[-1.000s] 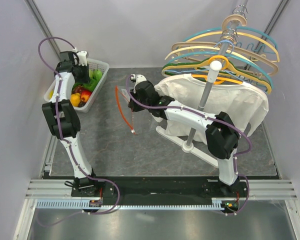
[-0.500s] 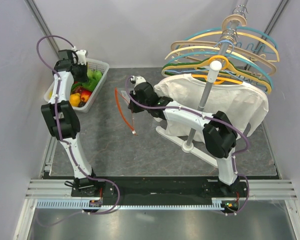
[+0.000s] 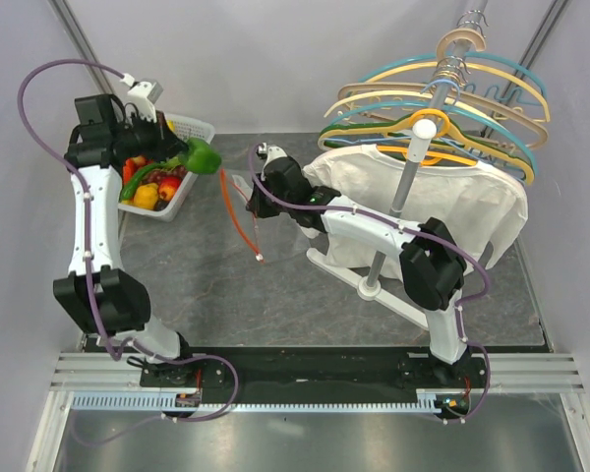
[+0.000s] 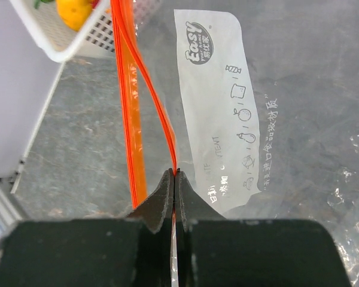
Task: Place the food in the zip-top bag and seal the zipper
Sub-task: Pick up the fake vegetable from the bin, then place the fake vegetable in the zipper food storage bag.
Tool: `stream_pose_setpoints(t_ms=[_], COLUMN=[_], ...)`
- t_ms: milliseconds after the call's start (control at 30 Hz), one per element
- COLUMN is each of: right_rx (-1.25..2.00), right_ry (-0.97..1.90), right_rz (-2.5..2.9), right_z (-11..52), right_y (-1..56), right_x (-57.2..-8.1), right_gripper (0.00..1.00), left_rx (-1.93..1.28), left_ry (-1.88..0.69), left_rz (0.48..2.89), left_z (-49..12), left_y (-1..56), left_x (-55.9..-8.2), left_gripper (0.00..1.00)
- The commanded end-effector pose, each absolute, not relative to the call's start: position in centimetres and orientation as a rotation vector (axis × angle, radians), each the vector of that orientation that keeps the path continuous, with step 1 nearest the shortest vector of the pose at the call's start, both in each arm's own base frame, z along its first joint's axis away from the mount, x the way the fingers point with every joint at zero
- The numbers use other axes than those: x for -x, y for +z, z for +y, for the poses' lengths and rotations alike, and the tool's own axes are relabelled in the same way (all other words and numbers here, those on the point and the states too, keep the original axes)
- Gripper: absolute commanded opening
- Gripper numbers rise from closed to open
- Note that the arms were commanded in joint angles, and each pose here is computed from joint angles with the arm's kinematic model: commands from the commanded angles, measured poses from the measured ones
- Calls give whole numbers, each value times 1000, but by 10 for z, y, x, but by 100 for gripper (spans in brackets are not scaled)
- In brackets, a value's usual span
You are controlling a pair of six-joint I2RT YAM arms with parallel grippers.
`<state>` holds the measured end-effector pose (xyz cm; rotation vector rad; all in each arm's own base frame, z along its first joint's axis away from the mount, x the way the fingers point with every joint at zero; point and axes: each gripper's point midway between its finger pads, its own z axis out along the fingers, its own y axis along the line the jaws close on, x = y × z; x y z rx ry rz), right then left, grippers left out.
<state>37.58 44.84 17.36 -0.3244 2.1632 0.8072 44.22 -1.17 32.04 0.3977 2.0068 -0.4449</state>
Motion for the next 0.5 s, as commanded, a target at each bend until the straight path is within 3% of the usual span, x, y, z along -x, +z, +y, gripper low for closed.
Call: stream_pose_setpoints(t_ms=[0, 300, 467], right_rx=[259, 214, 206], right_ry=[946, 1011, 1023], right_rz=[2101, 2090, 2073], right_z=[467, 467, 466], right_y=[210, 229, 238], right_x=[-381, -382, -382], right_gripper=[0, 0, 0], left_rx=[-435, -428, -351], left_ry=[-840, -908, -708], left_rz=[1993, 2013, 2127], left_z=[-64, -77, -52], left_y=[321, 310, 277], left_x=[-385, -342, -353], left_gripper=[2, 2, 2])
